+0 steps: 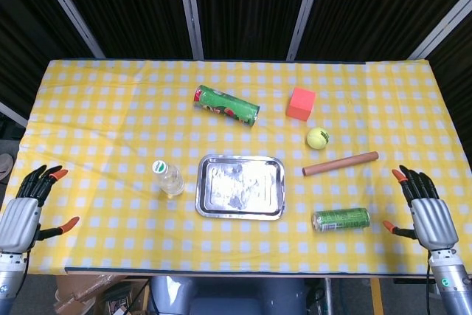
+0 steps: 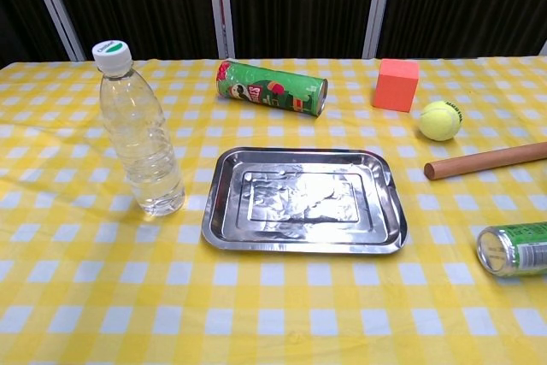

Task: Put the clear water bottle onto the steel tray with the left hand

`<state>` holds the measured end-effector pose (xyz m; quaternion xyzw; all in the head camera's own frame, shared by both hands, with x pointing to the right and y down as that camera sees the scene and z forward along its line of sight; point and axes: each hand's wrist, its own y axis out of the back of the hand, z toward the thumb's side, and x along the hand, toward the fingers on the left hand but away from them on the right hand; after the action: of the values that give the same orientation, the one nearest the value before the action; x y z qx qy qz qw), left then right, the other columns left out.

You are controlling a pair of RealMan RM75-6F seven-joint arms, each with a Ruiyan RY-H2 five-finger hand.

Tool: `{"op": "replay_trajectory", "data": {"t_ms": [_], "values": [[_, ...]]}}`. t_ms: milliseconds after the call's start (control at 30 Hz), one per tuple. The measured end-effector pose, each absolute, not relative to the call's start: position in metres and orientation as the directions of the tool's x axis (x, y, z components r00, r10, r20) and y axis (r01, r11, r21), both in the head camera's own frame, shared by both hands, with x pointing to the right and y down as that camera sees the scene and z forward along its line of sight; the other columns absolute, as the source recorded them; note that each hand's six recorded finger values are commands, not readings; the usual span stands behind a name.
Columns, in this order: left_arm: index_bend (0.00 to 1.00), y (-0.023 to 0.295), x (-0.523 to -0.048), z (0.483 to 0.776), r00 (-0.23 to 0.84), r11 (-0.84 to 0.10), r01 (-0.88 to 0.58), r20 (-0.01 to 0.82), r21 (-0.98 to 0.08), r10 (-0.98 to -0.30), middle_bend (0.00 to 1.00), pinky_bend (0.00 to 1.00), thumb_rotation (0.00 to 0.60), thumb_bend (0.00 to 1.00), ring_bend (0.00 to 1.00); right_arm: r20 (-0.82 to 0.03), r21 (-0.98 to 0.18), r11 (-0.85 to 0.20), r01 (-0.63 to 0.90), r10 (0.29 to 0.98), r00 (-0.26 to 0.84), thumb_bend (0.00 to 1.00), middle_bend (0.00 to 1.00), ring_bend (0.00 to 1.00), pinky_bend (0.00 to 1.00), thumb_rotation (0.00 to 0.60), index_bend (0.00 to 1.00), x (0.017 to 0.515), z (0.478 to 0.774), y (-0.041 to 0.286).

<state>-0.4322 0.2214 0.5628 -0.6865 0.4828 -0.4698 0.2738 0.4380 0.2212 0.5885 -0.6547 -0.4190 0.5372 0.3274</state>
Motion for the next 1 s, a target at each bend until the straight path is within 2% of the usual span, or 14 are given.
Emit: {"op": "replay_trajectory", "data": {"t_ms": [167, 333, 467, 633, 1000], "values": [[0.15, 0.218, -0.420, 0.576, 0.119, -0.427, -0.543, 0.437, -0.723, -0.891, 0.10, 0.00, 0.600, 0.19, 0.00, -0.442, -0.871, -0.446, 0.204, 0.894, 0.069, 0.05, 0.00, 0.00, 0.00, 0.600, 0.04, 0.439, 0.591, 0.221], [0.15, 0.208, -0.394, 0.606, 0.203, -0.511, -0.705, 0.550, -0.492, -0.810, 0.10, 0.00, 0.600, 0.19, 0.00, -0.445, -0.869, -0.448, 0.209, 0.893, 0.064, 0.05, 0.00, 0.00, 0.00, 0.600, 0.04, 0.440, 0.592, 0.220], [0.15, 0.196, -0.362, 0.631, 0.272, -0.557, -0.744, 0.593, -0.370, -0.758, 0.10, 0.00, 0.600, 0.19, 0.00, -0.452, -0.867, -0.453, 0.209, 0.890, 0.057, 0.05, 0.00, 0.00, 0.00, 0.600, 0.04, 0.443, 0.594, 0.220], [0.15, 0.179, -0.325, 0.649, 0.293, -0.539, -0.777, 0.571, -0.325, -0.767, 0.10, 0.00, 0.600, 0.19, 0.00, -0.463, -0.860, -0.464, 0.213, 0.884, 0.057, 0.05, 0.00, 0.00, 0.00, 0.600, 0.04, 0.443, 0.597, 0.220], [0.16, 0.166, -0.287, 0.685, 0.275, -0.538, -0.766, 0.577, -0.352, -0.769, 0.11, 0.00, 0.600, 0.21, 0.00, -0.469, -0.855, -0.469, 0.223, 0.881, 0.058, 0.05, 0.00, 0.00, 0.00, 0.600, 0.04, 0.443, 0.597, 0.220]]}}
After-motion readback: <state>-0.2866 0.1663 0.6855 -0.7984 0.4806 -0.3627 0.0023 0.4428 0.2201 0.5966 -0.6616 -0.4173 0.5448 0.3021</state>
